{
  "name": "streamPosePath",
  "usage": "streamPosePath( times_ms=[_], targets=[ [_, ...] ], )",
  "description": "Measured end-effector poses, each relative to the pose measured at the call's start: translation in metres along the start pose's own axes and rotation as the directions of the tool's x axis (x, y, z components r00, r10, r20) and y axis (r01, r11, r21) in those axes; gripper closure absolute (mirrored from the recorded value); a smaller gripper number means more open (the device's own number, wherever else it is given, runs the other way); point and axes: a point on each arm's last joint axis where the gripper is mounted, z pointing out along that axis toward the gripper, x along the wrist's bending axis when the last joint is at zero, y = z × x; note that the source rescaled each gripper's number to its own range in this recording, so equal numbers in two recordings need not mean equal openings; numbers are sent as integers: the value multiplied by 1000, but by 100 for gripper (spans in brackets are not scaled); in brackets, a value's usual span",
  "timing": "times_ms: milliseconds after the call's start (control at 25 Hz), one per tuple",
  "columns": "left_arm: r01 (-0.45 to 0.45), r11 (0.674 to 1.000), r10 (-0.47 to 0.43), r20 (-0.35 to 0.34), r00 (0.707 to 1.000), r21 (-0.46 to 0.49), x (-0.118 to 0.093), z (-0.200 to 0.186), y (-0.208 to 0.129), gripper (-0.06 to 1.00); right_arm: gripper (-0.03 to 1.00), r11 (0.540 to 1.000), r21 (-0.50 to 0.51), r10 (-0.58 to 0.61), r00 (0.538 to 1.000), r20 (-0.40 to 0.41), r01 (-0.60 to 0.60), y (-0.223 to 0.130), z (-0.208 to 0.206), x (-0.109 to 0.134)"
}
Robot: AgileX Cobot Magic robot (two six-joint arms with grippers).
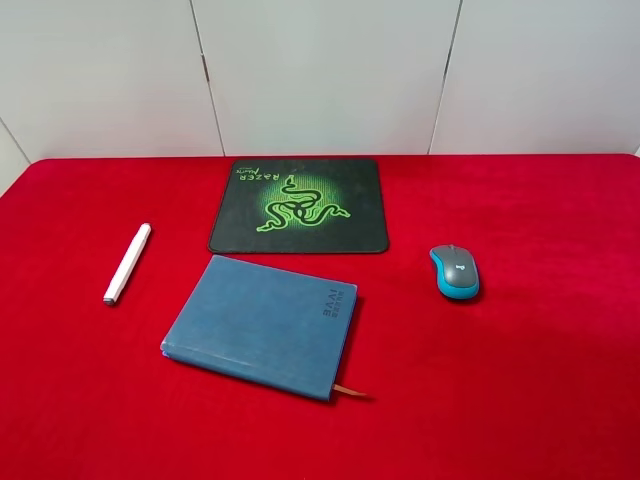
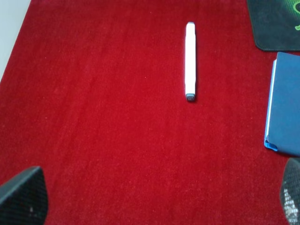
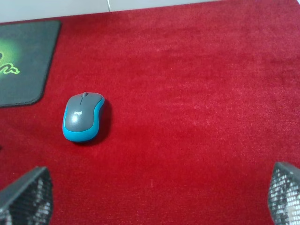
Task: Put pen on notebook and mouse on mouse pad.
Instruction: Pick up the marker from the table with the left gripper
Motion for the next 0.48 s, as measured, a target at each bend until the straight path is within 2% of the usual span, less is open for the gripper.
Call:
streamPosePath(
  times_ms=[480],
  targets=[
    [0,1000,0,0,1000,0,0,0,0,-5,-3,1000,0,0,1000,0,0,0,0,0]
  ],
)
